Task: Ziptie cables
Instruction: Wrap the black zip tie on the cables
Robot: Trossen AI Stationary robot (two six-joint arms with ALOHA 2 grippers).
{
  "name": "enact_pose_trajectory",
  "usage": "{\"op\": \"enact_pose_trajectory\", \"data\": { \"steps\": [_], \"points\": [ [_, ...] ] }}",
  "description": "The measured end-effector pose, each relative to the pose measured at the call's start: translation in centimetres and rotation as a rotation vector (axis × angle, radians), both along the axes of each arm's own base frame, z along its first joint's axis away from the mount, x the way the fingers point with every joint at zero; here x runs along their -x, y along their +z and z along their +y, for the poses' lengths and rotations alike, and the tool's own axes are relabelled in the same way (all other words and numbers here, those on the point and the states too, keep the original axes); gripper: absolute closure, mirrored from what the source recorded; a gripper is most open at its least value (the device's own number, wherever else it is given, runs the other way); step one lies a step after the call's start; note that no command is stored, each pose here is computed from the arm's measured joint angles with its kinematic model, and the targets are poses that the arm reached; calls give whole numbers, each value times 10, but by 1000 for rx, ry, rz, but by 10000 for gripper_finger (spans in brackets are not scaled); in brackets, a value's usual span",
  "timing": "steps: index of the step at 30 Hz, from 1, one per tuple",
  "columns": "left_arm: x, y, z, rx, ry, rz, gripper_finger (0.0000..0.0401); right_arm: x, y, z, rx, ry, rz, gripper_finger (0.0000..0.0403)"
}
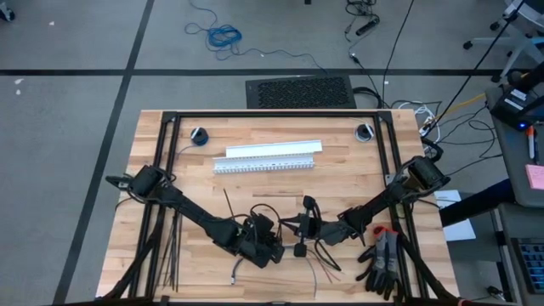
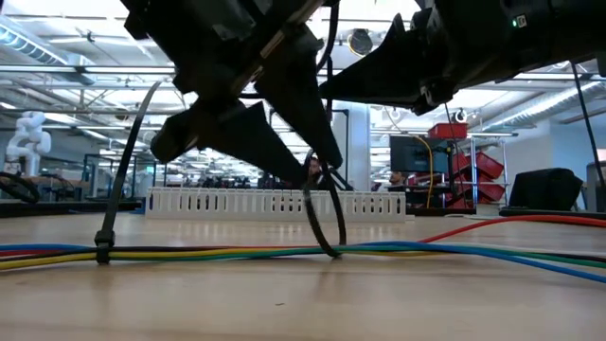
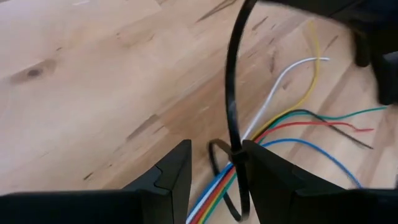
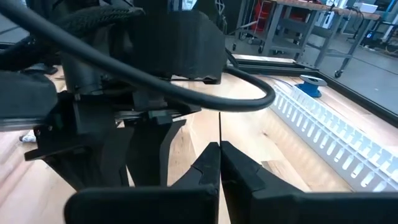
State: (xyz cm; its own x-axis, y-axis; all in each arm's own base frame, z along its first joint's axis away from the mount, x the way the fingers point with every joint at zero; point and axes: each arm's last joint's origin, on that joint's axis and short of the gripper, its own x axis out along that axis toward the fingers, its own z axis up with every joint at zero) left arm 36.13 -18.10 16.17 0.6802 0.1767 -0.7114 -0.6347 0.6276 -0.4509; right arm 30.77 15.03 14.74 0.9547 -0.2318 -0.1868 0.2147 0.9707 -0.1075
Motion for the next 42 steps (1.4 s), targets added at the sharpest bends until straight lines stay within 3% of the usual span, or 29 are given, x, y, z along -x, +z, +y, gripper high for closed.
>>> {"op": "enact_pose_trajectory", "data": {
  "steps": [9,24,33,42],
  "points": [
    [-1,9,0,-9,-22,-31,291,0,-1,0,1,0,6,403],
    [-2,9,4,-27,-29,-23,297,0,-1,0,3,0,12,403],
    [-1,9,3,-44,-42,-17,386,0,-1,0,5,-1,12,403],
    [2,7,-5,-66,-56,-26,386,3,7,-3,170,-94,24,403]
  ]
}}
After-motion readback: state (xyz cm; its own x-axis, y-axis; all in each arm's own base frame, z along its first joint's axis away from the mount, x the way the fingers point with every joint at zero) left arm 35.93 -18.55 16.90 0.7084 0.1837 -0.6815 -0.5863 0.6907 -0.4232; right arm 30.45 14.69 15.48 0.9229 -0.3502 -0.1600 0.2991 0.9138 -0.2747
